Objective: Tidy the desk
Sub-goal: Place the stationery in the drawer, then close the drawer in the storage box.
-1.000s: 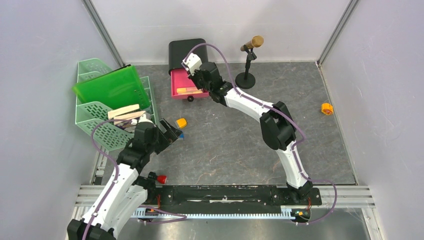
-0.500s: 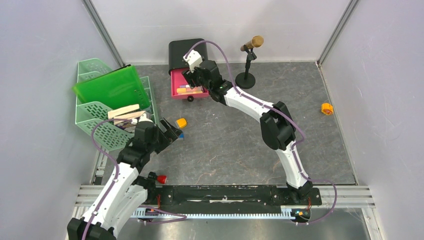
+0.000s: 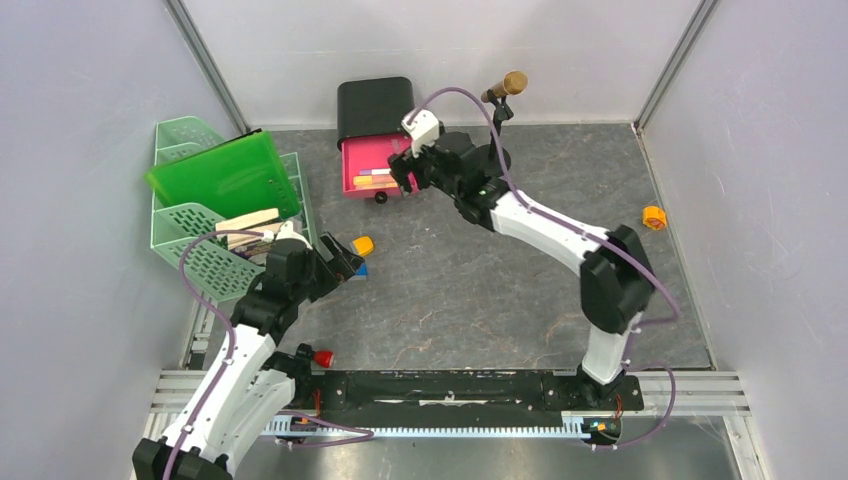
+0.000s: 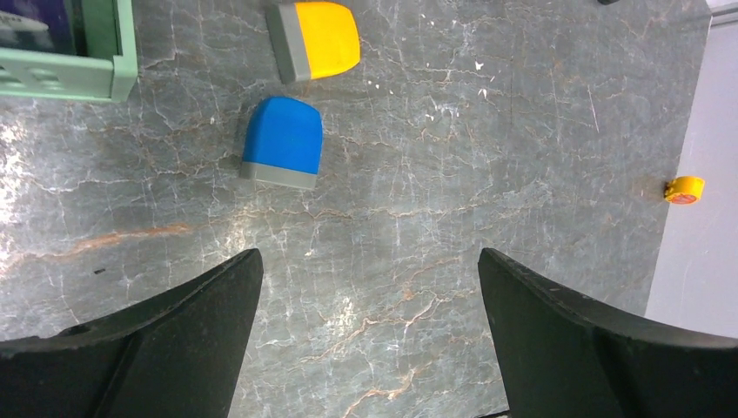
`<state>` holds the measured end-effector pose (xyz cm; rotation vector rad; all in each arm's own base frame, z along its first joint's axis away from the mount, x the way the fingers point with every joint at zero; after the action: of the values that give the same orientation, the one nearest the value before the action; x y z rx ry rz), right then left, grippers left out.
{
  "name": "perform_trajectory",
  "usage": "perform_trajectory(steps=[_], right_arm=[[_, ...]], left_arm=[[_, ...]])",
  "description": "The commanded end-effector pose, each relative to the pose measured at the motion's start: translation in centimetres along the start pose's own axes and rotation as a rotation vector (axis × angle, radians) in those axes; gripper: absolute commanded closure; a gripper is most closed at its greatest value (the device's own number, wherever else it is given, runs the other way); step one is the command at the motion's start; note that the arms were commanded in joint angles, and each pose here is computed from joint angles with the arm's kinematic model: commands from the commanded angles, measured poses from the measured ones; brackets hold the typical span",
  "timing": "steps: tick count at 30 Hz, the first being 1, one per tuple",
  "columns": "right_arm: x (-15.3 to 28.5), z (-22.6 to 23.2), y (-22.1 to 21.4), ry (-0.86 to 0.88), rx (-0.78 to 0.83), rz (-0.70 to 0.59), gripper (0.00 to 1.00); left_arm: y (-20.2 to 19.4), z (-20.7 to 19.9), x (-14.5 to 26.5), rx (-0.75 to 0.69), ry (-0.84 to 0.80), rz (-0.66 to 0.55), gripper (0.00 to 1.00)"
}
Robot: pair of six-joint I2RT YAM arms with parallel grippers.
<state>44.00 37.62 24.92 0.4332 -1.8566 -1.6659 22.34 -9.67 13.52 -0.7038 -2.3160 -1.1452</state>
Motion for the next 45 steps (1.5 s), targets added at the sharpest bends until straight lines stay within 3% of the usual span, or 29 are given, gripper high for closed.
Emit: perform_trajectory(steps=[1, 5, 17, 23, 32, 45], right_arm=[[4.8, 0.2, 0.3, 0.045, -0.095, -0.020, 0.08], [8.9, 1.0, -4.9, 0.098, -0.165, 0.096, 0.02], [19.1, 2.9, -21.0, 0.108, -0.377, 0.442, 0.02], [20.2, 0.6, -21.1, -0.023, -0.336, 0.428, 0.02], [20.7, -0.1, -21.8, -0.078, -0.335, 0.456, 0.02], [21.6, -1.9, -23.0, -0.184, -0.291, 0.504, 0.02]], left_arm=[[1.8, -1.3, 0.9, -0.109, -0.045, -0.055, 0.00], [2.1, -1.4, 1.1, -0.176, -0.059, -0.061, 0.00], [3.1, -1.9, 0.2, -0.330, -0.055, -0.037, 0.00], [5.0, -3.6, -1.2, -0.387, -0.063, -0.031, 0.00], [7.5, -6.8, -4.1, -0.375, -0.093, -0.015, 0.06], [7.5, -10.4, -10.3, -0.509, -0.004, 0.011, 0.15]])
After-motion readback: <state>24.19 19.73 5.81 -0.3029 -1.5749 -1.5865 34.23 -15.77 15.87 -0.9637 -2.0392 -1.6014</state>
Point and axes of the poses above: each gripper's point midway between its finger pads, its own x axis back along the fingers, its own z axis along the line the jaws close on, y = z × x, the point moved 1 cm from there along x, back along the fingers, and after that the axes turned 5 degrees about -x, right-handed, at the moved point
